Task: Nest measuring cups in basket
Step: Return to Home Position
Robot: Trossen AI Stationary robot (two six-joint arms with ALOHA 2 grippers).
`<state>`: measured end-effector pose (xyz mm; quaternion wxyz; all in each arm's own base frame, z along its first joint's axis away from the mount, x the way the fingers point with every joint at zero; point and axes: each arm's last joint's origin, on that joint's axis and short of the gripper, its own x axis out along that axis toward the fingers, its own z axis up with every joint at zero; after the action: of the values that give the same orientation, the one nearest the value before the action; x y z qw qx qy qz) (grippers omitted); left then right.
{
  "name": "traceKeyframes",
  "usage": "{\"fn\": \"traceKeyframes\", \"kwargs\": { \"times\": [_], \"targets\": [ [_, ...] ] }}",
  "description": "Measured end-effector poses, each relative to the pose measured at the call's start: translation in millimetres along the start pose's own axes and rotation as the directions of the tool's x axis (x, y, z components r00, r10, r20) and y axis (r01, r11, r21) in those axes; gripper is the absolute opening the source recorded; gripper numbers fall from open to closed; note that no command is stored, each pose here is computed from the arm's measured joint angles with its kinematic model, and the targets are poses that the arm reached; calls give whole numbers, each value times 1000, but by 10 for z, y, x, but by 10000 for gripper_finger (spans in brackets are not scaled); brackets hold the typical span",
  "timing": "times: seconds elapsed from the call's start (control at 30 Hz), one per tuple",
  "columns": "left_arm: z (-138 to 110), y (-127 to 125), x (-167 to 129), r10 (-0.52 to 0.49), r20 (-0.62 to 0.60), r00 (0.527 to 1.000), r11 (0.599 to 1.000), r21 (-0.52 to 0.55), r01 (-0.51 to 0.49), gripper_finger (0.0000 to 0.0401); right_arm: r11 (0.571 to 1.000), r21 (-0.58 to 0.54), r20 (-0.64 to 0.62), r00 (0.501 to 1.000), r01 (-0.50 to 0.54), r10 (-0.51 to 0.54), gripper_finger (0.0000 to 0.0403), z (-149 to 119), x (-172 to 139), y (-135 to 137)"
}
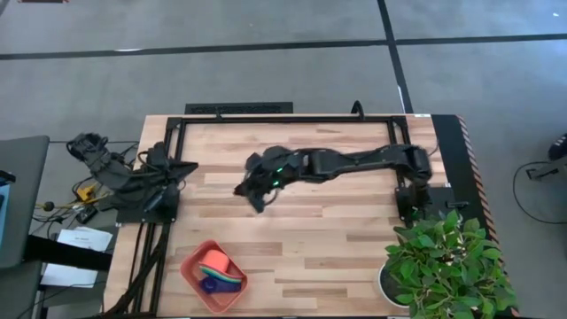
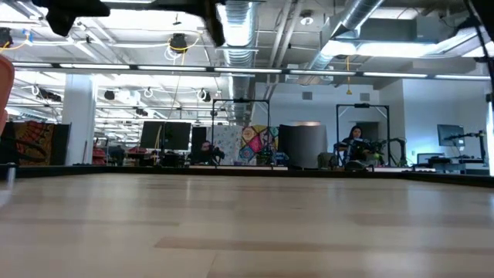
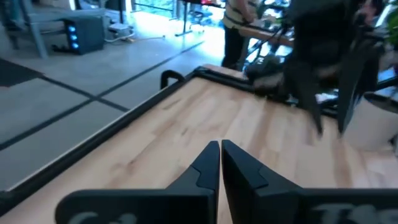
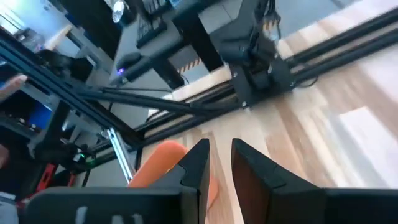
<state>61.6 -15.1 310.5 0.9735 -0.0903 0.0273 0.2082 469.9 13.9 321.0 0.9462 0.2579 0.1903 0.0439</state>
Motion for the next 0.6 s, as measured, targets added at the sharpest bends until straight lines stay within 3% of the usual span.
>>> {"fn": "traceKeyframes", "kwargs": {
  "times": [0.13,0.3,0.5,0.6],
  "targets": [
    [-38,2,43,41,5,999,999,-7,-41,1,999,-37,73,997,14,-11,91,197,-520,-141],
    [-211,-42,192,99,72,992,995,-25,-98,1,992,-58,189,977,109,-97,91,318,-1276,-443],
    [-387,-23,407,49,185,982,997,-71,-37,0,993,-98,366,930,63,-23,91,69,-1895,-565],
    [-403,57,466,102,191,976,994,-56,-93,0,991,-115,374,927,74,-26,91,-175,-2054,-600]
  ]
}}
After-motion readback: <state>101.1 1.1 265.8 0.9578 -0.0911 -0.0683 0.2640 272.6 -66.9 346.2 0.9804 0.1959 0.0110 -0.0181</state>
